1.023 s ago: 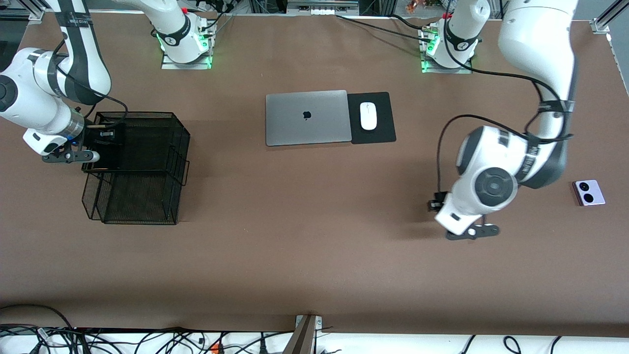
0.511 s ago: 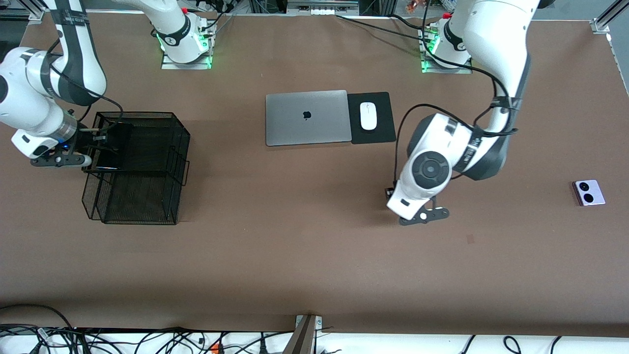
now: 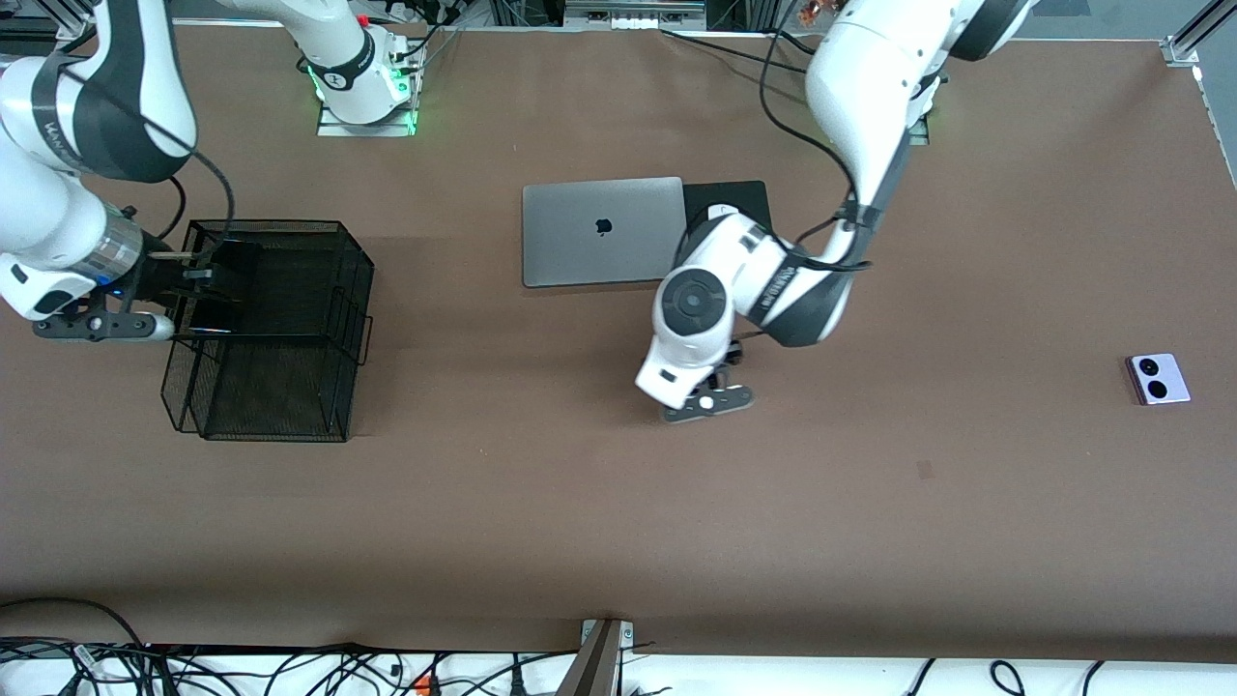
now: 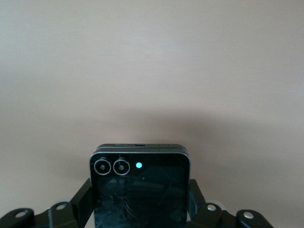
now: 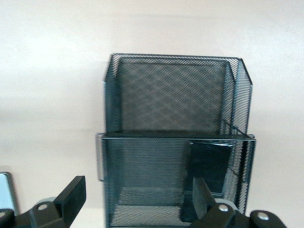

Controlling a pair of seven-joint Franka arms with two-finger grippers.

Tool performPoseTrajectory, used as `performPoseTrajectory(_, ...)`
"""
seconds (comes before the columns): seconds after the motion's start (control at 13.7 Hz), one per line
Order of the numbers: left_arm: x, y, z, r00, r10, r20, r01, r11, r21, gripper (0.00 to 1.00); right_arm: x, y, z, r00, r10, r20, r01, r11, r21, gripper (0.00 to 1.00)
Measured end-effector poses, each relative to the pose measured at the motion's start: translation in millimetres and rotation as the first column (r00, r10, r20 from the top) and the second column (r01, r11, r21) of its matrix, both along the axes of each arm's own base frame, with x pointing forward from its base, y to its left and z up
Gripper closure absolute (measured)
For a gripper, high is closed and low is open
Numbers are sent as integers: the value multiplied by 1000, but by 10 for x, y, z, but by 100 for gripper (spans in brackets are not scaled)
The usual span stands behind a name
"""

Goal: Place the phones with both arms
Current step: 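Lower the black flip phone beside the laptop and open the left gripper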

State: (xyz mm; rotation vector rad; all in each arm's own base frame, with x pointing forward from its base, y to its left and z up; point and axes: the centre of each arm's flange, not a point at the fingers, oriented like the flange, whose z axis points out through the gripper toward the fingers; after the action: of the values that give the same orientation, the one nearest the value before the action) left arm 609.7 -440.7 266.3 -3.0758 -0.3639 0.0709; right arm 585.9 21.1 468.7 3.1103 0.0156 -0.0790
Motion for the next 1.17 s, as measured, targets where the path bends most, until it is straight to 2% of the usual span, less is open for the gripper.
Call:
performPoseTrajectory(0.44, -174, -552, -305, 993, -44, 110, 55, 993, -108, 20, 84, 500, 45, 1000, -3, 10, 4, 999, -33, 0)
performPoseTrajectory(0.88, -528, -908, -697, 995, -55, 89, 64, 993, -100, 20, 82, 474, 44, 1000, -8, 6, 8, 999, -33, 0)
performPoseTrajectory(1.17, -555, -953, -935, 993, 63, 101, -50, 991, -127, 20, 81, 474, 43, 1000, -8, 5, 8, 999, -33, 0)
